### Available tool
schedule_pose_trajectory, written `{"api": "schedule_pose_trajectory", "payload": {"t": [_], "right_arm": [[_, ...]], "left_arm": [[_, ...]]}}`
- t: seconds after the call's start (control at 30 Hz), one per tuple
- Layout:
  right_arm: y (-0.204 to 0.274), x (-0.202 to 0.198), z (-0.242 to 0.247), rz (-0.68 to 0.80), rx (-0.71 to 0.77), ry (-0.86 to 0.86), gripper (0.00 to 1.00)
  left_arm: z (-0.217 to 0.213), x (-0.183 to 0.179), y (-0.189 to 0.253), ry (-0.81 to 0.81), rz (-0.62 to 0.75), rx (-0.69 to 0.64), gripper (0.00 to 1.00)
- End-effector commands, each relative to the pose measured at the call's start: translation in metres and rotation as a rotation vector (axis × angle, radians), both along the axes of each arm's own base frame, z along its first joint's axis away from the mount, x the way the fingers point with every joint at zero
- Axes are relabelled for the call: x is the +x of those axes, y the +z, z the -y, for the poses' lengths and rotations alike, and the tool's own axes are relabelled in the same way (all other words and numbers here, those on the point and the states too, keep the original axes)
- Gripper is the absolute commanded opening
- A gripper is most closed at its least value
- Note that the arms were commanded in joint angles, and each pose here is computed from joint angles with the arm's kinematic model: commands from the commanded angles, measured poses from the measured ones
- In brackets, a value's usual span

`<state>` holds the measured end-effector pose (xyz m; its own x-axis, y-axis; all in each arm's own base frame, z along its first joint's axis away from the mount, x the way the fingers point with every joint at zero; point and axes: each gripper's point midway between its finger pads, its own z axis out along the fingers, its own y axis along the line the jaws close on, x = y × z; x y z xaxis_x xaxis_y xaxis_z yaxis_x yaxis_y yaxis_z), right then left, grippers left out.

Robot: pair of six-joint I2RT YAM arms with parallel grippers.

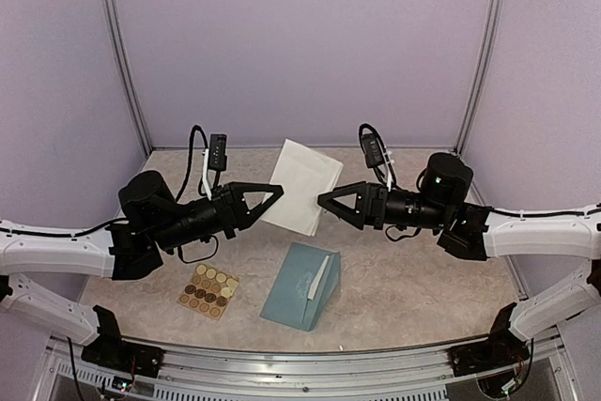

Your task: Place the letter into the envelope and seal it

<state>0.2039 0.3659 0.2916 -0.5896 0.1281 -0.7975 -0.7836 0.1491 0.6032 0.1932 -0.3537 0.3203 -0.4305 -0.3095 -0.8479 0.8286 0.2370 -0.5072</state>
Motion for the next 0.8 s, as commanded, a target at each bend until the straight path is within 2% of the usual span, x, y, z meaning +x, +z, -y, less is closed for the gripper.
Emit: {"api": "schedule_pose_trajectory", "payload": {"t": [0.0, 0.03, 0.1, 0.23, 0.27, 0.3, 0.33, 0.4, 0.43, 0.5, 0.67, 0.77], "right_arm": [[0.04, -0.013, -0.01, 0.061, 0.153, 0.07, 0.71], [0.039, -0.014, -0.013, 0.06, 0.156, 0.085, 0.67], [0.039, -0.016, -0.018, 0.054, 0.167, 0.105, 0.52], [0.039, -0.015, -0.02, 0.046, 0.187, 0.109, 0.08], [0.038, -0.013, -0.019, 0.044, 0.185, 0.096, 0.0], [0.037, -0.01, -0.018, 0.04, 0.177, 0.075, 0.0], [0.036, -0.008, -0.016, 0.043, 0.171, 0.055, 0.0], [0.028, 0.003, -0.012, 0.019, 0.13, -0.022, 0.0], [0.024, 0.01, -0.008, 0.004, 0.102, -0.067, 0.0], [0.006, 0.025, 0.0, -0.042, 0.025, -0.154, 0.0], [-0.033, 0.052, 0.031, -0.141, -0.109, -0.301, 0.0], [-0.049, 0.06, 0.048, -0.174, -0.16, -0.364, 0.0]], "left_arm": [[-0.001, -0.005, 0.004, -0.013, -0.004, -0.055, 0.0], [-0.001, -0.006, 0.004, -0.018, -0.004, -0.057, 0.0], [-0.001, -0.005, 0.001, -0.018, -0.011, -0.055, 0.0], [0.002, -0.006, -0.004, -0.03, -0.016, -0.04, 0.0], [0.003, -0.006, -0.006, -0.032, -0.02, -0.032, 0.0], [0.005, -0.004, -0.01, -0.028, -0.027, -0.018, 0.0], [0.006, -0.002, -0.015, -0.021, -0.035, -0.001, 0.05], [0.008, 0.005, -0.026, 0.008, -0.053, 0.038, 0.32], [0.008, 0.009, -0.032, 0.031, -0.062, 0.061, 0.42], [0.011, 0.018, -0.048, 0.057, -0.094, 0.113, 0.54], [0.028, 0.04, -0.093, 0.086, -0.179, 0.238, 0.6], [0.044, 0.047, -0.112, 0.062, -0.216, 0.29, 0.57]]}}
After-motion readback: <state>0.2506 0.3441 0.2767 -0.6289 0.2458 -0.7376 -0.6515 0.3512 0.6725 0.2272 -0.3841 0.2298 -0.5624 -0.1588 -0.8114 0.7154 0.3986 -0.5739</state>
